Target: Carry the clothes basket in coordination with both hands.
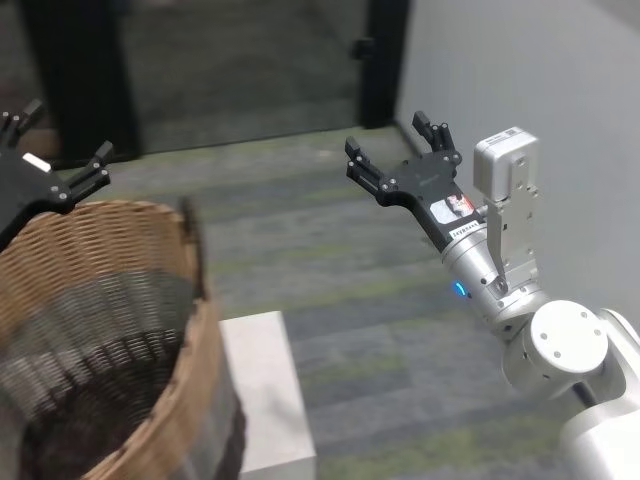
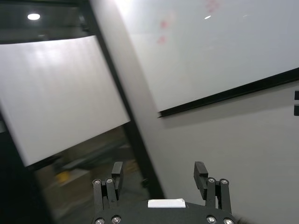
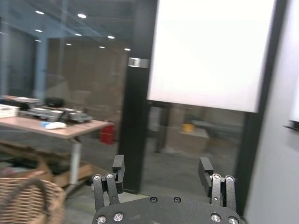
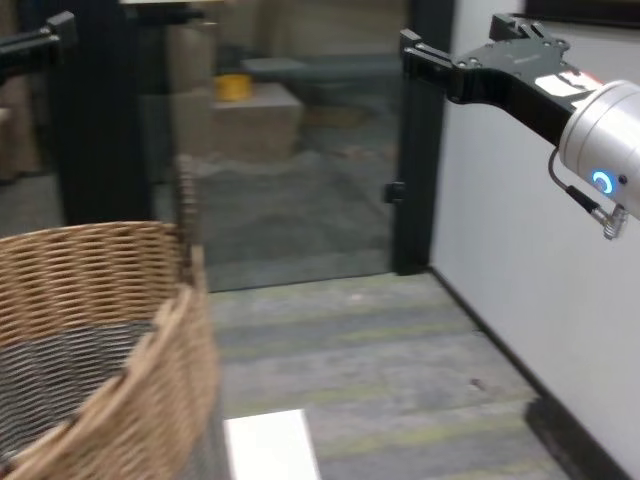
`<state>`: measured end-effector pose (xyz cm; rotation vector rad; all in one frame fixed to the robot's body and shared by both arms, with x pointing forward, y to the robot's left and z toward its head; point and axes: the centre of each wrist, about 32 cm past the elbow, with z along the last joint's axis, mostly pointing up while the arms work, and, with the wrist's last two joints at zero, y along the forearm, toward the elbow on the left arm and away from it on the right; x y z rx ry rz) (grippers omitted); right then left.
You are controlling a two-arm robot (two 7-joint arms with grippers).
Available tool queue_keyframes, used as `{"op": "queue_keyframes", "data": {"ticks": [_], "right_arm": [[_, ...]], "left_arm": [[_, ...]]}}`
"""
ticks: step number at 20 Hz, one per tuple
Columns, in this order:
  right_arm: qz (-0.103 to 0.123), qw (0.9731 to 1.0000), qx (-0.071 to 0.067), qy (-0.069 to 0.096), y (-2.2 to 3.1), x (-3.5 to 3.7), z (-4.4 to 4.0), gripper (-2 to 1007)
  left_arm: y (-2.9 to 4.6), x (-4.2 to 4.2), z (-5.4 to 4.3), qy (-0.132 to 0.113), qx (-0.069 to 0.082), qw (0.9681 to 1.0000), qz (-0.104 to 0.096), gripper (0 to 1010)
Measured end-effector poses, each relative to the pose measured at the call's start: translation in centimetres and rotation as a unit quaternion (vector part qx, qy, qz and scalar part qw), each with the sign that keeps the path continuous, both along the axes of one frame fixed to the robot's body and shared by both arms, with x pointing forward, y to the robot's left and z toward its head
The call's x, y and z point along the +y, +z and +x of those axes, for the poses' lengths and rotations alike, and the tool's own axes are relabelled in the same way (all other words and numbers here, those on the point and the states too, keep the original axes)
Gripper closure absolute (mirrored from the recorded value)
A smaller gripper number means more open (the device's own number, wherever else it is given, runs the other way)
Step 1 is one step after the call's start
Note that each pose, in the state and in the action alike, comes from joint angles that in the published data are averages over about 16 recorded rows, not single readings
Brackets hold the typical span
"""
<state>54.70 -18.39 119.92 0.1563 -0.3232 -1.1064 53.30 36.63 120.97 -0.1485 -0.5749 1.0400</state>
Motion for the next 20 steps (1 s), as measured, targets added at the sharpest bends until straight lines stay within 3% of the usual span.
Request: {"op": "queue_keyframes", "data": {"ticks": [20], "right_arm": [[0.001, 1.0, 0.0, 0.0, -0.01, 0.03, 0.04, 0]], "left_arm": [[0.01, 0.04, -0.04, 0.001, 0.002, 1.0, 0.0, 8]]}}
